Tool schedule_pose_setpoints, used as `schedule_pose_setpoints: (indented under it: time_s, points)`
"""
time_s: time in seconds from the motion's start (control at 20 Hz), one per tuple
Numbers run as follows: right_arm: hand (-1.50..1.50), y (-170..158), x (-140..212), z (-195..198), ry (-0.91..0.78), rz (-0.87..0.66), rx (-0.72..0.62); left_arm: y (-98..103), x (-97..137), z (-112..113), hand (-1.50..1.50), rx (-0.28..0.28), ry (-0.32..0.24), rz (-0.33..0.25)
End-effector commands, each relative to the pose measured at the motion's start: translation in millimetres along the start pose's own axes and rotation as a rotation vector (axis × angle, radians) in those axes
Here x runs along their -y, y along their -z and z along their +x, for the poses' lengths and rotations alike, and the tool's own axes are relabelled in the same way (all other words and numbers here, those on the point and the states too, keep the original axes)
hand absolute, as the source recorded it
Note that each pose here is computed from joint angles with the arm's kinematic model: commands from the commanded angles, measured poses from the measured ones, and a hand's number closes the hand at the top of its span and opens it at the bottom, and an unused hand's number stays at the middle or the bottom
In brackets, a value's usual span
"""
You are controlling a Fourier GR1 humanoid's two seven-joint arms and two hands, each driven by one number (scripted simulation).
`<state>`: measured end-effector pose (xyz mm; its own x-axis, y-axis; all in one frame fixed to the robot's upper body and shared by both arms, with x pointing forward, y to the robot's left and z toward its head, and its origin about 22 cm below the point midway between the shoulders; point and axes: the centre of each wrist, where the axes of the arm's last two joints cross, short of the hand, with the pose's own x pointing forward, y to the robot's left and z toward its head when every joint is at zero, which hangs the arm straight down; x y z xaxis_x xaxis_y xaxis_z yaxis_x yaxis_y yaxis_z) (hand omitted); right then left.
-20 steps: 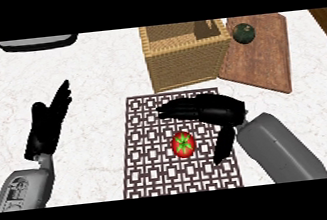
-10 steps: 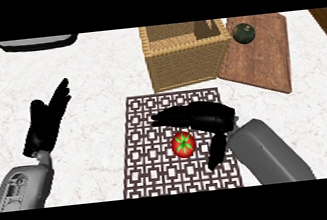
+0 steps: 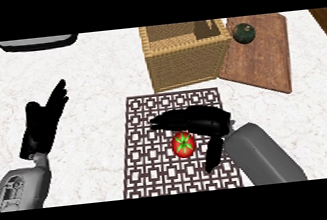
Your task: Pick the tomato from the placemat and place it in the basket
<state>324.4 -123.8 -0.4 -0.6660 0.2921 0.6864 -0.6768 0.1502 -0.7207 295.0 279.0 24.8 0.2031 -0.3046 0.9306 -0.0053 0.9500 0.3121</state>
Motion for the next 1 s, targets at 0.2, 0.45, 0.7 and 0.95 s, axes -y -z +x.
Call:
schedule_pose_setpoints:
  time_s: [0.2,0.45,0.7,0.95]
  points:
    - [1.5,13,-11,-5,-0.12,-0.008,0.073,2,11,7,0.0,0.016,-0.004,0.004]
    - [1.5,5,-3,-7,-0.203,-0.029,0.101,-4,0,8,0.0,-0.005,0.001,-0.014]
    - [1.5,43,17,11,-0.302,-0.132,-0.368,6,8,2,0.0,0.018,0.008,-0.022]
    - [1.5,51,41,9,-0.399,-0.197,-0.759,8,11,10,0.0,0.029,0.016,-0.04]
